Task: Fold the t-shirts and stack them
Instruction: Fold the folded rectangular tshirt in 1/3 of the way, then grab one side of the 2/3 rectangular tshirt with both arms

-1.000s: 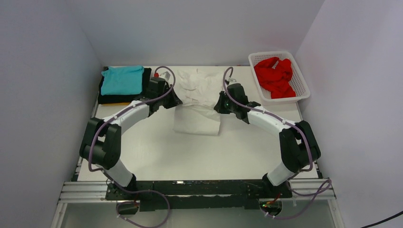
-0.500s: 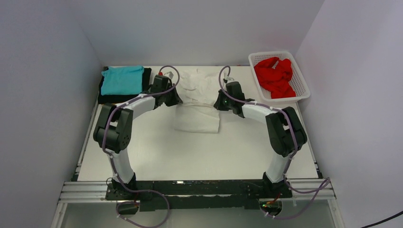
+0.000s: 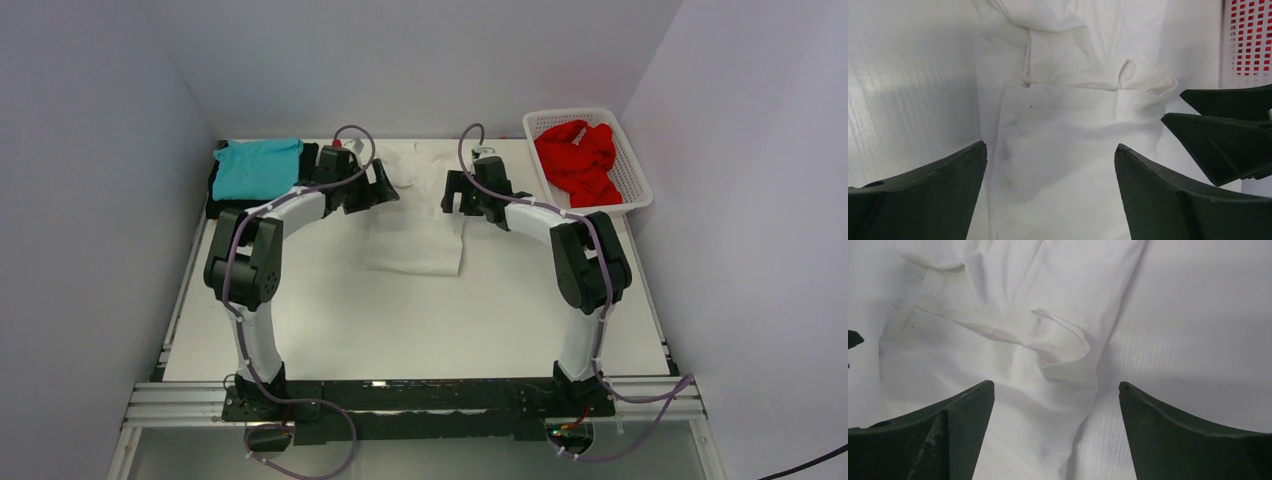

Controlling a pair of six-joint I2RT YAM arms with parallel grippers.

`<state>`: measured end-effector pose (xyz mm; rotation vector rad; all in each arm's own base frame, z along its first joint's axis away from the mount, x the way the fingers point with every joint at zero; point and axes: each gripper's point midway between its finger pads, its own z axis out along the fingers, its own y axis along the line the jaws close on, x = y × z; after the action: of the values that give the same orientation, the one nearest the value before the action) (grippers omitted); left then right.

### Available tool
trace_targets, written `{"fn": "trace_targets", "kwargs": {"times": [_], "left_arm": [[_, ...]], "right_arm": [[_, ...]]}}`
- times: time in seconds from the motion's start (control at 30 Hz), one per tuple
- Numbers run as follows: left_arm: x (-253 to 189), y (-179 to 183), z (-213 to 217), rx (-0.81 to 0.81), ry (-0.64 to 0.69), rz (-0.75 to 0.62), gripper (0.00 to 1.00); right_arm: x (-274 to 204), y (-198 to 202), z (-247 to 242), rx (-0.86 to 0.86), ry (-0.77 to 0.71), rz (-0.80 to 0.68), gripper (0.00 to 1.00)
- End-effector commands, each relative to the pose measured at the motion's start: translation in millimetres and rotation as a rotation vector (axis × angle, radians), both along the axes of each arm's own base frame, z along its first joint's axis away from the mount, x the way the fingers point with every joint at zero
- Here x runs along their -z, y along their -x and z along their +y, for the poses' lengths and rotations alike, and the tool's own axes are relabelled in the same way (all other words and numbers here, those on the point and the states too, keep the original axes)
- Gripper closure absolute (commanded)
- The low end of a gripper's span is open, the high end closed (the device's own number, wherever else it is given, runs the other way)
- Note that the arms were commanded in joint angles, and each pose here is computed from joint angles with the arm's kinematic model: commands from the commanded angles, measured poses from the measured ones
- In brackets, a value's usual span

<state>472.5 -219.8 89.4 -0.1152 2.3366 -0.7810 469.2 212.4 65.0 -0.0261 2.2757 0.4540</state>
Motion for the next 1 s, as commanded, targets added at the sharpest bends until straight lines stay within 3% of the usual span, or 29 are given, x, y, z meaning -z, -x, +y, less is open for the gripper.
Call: {"fn": "trace_targets", "kwargs": {"times": [0.0, 0.17, 0.47, 0.57, 0.73, 0.97], "left_arm": [[-54, 7, 8, -0.017, 0.018, -0.116, 0.01], [-56, 59, 24, -0.04, 0.034, -0.109, 0.0], [-14, 146, 43, -0.07, 0.082, -0.018, 0.01], [3, 155, 50, -0.092, 0.047, 0.022, 0.01], [18, 155, 40, -0.068, 0.095, 0.069, 0.05], [40, 141, 36, -0.104, 0.088, 0.133, 0.2]], "right_arm": [[-39, 3, -5, 0.022, -0.033, -0.077, 0.0], [-51, 46, 1, -0.004, -0.152, -0.052, 0.0], [-46, 127, 35, -0.2, -0.399, 0.077, 0.0], [-33, 145, 29, -0.176, -0.38, 0.113, 0.0], [-8, 157, 17, -0.073, -0.352, 0.177, 0.01], [14, 159, 11, 0.04, -0.36, 0.245, 0.14]]}}
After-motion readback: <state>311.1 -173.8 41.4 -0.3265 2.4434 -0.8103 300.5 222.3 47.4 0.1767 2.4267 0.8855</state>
